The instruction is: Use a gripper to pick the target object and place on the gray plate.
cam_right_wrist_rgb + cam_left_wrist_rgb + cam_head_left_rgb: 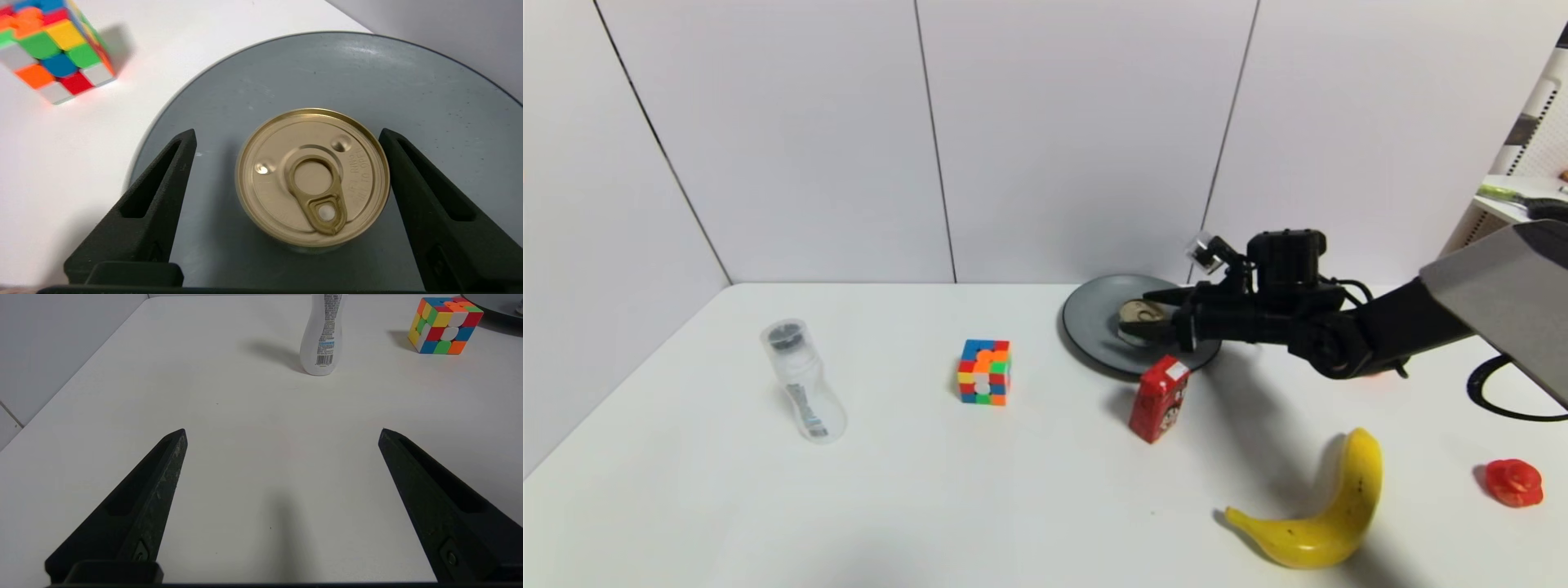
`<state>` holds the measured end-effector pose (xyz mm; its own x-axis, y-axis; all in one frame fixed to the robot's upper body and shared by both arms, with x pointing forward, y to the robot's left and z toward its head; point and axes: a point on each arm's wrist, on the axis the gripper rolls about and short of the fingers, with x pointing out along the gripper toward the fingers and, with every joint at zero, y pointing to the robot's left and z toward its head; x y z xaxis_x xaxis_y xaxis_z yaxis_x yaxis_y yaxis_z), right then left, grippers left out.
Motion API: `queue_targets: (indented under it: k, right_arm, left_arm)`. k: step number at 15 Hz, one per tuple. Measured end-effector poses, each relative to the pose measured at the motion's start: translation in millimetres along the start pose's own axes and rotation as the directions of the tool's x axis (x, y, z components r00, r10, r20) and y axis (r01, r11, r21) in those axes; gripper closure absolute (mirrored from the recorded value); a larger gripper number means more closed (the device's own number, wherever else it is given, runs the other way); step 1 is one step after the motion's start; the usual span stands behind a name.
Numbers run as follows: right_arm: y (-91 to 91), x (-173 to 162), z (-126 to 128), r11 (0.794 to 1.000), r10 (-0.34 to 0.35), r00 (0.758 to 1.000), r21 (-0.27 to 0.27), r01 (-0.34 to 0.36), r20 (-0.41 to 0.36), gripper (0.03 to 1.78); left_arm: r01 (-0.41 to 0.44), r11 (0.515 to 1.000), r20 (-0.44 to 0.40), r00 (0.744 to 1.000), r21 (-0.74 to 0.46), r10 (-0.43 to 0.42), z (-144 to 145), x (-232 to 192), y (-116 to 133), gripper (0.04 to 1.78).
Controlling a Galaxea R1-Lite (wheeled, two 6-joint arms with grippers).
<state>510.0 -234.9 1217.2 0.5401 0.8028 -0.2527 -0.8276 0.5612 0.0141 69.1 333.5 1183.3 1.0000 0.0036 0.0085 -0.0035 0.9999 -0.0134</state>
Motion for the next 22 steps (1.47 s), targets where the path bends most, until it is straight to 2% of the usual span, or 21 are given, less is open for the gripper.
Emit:
queue_targets:
  k: [4,7,11,13,16,18,19,21,22]
  right_arm:
    - [17.7,-62,40,0.998,-0.057,0.998,0.016,0.057,0.002,0.2]
    - [46.7,-126,71,0.992,-0.126,0.992,0.01,0.126,0.024,0.17]
    - [107.8,-209,84,0.972,-0.231,0.97,-0.012,0.233,0.07,0.14]
    - [142.3,-239,78,0.96,-0.273,0.957,-0.03,0.277,0.1,0.13]
    - [193.1,-272,54,0.935,-0.343,0.929,-0.049,0.352,0.136,0.12]
    - [224.1,-286,31,0.899,-0.428,0.893,-0.034,0.437,0.14,0.12]
    - [236.5,-291,18,0.874,-0.479,0.868,-0.021,0.485,0.131,0.12]
    - [256.0,-298,-9,0.794,-0.606,0.789,0.012,0.608,0.105,0.12]
    - [262.6,-300,-22,0.74,-0.672,0.735,0.028,0.672,0.094,0.12]
  left_arm:
    - [0.0,1.0,0.0,1.0,0.0,0.0,0,0,0,0.13]
    - [0.0,1.0,0.0,1.0,0.0,0.0,0,0,0,0.13]
    - [0.0,1.0,0.0,1.0,0.0,0.0,0,0,0,0.13]
    - [0.0,1.0,0.0,1.0,0.0,0.0,0,0,0,0.13]
    - [0.0,1.0,0.0,1.0,0.0,0.0,0,0,0,0.13]
    - [0.0,1.0,0.0,1.0,0.0,0.0,0,0,0,0.13]
    - [0.0,1.0,0.0,1.0,0.0,0.0,0,0,0,0.13]
    - [0.0,1.0,0.0,1.0,0.0,0.0,0,0,0,0.13]
    - [0.0,1.0,0.0,1.0,0.001,0.0,0,0,0,0.13]
